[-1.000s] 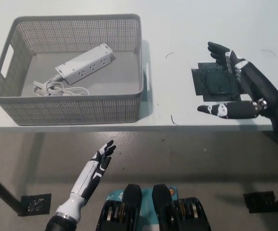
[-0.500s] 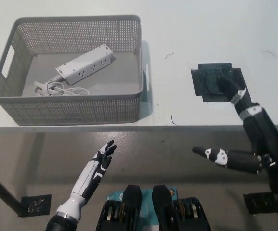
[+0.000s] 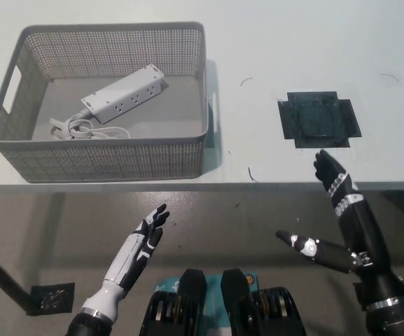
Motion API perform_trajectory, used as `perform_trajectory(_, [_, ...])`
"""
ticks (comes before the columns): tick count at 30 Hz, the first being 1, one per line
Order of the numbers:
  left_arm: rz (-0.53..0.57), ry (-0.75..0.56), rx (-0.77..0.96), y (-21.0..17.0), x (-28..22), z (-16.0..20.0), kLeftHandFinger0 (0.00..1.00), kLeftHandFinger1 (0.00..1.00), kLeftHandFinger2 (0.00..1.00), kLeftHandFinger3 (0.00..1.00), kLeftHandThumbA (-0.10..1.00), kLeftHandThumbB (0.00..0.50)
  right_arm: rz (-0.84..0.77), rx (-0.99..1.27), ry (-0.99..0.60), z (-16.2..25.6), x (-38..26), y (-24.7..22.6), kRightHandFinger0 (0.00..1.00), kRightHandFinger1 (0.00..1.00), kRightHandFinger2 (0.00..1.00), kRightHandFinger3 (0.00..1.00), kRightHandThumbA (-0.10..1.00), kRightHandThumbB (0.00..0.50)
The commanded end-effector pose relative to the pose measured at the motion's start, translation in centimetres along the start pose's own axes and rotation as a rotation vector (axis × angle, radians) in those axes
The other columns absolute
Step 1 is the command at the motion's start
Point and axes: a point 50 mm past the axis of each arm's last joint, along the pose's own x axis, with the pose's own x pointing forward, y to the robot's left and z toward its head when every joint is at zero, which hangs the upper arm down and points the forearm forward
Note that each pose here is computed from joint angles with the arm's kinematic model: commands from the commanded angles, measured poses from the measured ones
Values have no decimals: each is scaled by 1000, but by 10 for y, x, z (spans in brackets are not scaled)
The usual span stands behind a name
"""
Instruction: Use the right hand to pick up a power strip and put it into a container on the left side
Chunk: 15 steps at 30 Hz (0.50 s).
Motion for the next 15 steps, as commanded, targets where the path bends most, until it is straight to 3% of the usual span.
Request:
perform_trajectory(1, [21,-102,40,9,13,19,1000,1000,1000,1000,1000,102,-121,9,-101,-11,-3,1,1000,1000,1000,1000,987,0])
perform_trajectory(15, [28,-102,53,11,17,19,1000,1000,1000,1000,1000,108,-26,25,95,-43,-15,4,1000,1000,1000,1000,954,0])
